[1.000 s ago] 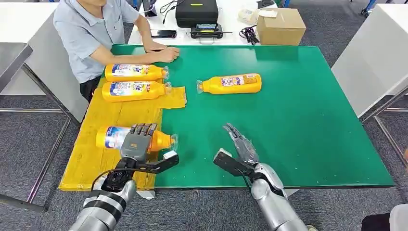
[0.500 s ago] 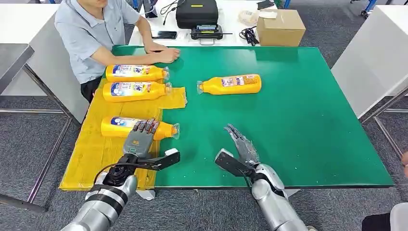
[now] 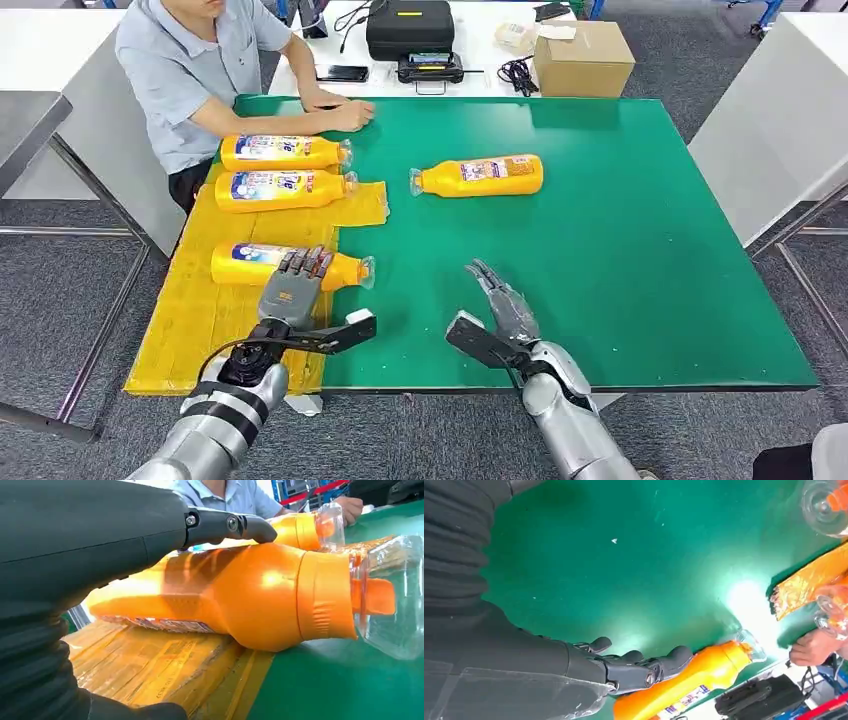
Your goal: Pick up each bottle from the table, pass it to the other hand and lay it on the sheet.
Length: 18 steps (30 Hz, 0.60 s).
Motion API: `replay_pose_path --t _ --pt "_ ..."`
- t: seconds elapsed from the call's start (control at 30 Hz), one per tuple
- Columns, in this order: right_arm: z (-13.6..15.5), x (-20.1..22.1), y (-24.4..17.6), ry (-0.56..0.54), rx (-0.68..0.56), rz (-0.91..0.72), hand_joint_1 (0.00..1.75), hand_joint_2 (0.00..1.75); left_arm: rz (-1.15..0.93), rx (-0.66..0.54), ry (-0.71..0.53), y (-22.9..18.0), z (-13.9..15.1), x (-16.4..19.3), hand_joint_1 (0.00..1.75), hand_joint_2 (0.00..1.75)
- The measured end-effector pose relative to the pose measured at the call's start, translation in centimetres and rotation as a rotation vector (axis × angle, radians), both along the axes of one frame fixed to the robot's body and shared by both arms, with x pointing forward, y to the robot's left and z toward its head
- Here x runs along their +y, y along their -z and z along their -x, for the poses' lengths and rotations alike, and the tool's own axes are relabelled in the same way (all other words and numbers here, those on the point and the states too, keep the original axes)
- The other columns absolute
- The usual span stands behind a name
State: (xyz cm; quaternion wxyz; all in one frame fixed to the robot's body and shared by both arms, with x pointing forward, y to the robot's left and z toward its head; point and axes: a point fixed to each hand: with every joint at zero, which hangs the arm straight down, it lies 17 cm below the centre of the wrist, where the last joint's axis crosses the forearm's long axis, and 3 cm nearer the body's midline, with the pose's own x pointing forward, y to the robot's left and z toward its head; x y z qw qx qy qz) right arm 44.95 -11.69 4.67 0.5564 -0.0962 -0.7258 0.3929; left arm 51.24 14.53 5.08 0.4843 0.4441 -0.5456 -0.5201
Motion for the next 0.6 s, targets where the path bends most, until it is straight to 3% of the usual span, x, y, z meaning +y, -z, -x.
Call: replay_pose_path --t 0.2,0.6 --pt "0.3 -1.0 0.7 0.033 0.006 0.008 0.0 1.75 -0.109 -0.013 -0.055 -1.6 0.4 -0.5 0.0 1.75" --pt "1.4 -2.9 1.5 0.091 0.016 0.001 0.0 1.75 -0.156 -0.13 0.031 -5.2 3.0 -3.6 0.0 1.75"
